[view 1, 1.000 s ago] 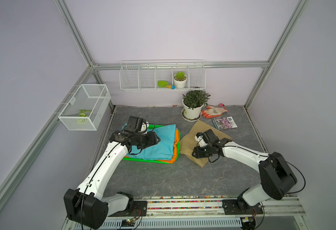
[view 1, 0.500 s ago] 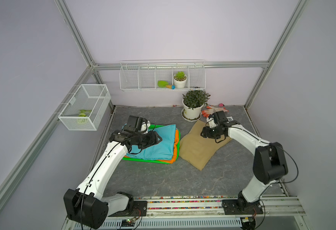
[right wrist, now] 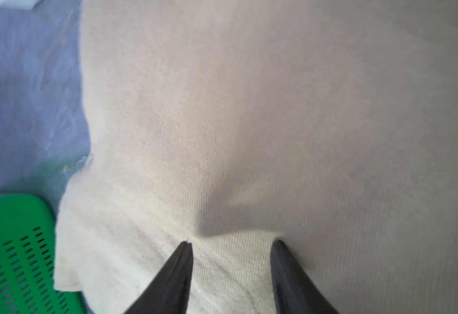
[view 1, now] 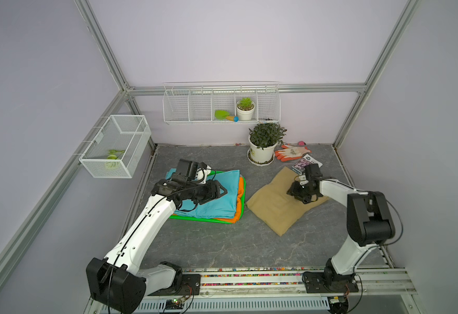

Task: Put the folded long pants in the basket
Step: Move the long pant to the center of the board.

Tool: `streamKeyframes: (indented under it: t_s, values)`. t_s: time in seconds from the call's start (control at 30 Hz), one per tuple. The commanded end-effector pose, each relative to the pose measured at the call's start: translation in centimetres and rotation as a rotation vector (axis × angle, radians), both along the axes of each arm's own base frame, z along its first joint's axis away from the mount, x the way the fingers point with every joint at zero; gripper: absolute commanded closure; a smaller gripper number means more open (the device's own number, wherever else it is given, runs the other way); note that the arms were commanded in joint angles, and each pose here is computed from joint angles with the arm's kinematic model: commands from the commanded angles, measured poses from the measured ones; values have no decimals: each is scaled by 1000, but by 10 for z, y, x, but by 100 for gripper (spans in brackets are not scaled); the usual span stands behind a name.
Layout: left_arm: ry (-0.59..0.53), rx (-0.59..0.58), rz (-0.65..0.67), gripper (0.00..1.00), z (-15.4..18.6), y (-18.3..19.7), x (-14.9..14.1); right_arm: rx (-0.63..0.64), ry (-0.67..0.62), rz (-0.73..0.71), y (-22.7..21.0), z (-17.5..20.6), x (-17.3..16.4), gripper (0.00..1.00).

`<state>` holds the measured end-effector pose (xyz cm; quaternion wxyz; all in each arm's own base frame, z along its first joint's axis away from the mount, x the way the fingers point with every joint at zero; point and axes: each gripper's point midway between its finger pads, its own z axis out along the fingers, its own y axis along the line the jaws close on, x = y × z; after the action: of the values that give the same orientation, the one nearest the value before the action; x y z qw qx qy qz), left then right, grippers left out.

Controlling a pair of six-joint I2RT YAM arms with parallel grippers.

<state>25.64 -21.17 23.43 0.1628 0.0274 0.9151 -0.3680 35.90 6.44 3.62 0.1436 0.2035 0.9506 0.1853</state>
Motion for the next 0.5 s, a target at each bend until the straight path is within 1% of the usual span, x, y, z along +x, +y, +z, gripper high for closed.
streamKeyframes:
  t_s: [0.0, 0.07, 0.1, 0.2, 0.3, 0.47]
  values:
    - [-28, -31, -68, 38, 13, -29, -2, 8, 127, -107, -17, -14, -56, 42]
    - [-31, -45, -105, 37, 17, -46, -4, 36, 54, -90, -13, 9, -52, 37]
    - [-33, -46, -119, 37, 17, -53, -5, 31, 24, -88, -14, 19, -47, 35]
    - [-15, -33, -156, 37, 11, -77, -8, -43, -7, -85, -26, 39, -37, 31]
    - [25, 7, -189, 35, -6, -104, -17, -31, -20, -66, -23, 44, -33, 30]
    - [132, 41, -225, 27, -51, -158, -36, -38, -20, -62, -24, 39, -35, 30]
